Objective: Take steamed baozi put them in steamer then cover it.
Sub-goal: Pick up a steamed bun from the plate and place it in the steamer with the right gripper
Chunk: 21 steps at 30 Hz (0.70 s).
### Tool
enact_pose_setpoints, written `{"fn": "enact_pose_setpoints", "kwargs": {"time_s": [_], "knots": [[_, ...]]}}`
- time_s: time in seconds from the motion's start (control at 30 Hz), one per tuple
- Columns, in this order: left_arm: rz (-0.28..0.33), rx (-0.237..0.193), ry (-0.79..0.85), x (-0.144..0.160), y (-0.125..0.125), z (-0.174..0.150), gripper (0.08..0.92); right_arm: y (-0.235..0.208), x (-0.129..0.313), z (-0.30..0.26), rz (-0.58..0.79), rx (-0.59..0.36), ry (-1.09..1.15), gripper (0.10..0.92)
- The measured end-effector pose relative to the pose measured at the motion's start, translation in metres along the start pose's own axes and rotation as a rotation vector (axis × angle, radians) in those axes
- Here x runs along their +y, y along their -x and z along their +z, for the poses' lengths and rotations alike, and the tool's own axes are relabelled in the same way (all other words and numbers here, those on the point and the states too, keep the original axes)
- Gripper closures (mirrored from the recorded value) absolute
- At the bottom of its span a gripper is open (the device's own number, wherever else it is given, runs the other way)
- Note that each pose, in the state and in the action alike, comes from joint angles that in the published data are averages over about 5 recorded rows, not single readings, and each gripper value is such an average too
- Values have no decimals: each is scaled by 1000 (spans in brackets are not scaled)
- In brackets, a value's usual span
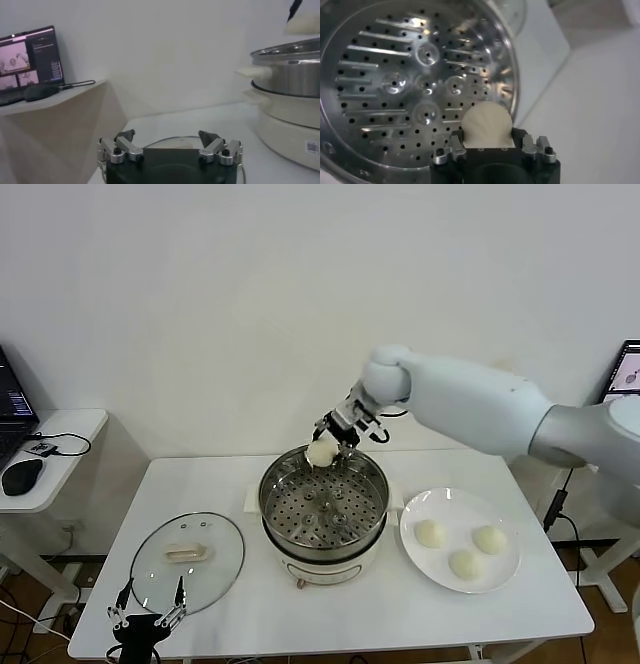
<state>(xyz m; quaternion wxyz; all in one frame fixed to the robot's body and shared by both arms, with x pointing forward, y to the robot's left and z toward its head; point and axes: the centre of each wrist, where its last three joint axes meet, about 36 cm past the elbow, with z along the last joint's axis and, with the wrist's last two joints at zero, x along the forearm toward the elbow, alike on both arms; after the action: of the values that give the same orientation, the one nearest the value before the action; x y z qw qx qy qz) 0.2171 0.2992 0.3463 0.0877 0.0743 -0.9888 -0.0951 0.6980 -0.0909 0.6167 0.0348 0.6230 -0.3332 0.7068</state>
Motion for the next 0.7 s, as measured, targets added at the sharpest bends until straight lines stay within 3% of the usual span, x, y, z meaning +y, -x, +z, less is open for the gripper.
{"fn": "enact_pose_setpoints", "kwargs": {"time_s": [0.43, 0.7], "knots": [[-8, -2, 5, 3, 3, 3, 177, 41, -1, -2, -51, 2, -217, 405], [-9, -7, 8, 3, 3, 3, 177, 48, -2, -1, -56, -7, -261, 267]]}}
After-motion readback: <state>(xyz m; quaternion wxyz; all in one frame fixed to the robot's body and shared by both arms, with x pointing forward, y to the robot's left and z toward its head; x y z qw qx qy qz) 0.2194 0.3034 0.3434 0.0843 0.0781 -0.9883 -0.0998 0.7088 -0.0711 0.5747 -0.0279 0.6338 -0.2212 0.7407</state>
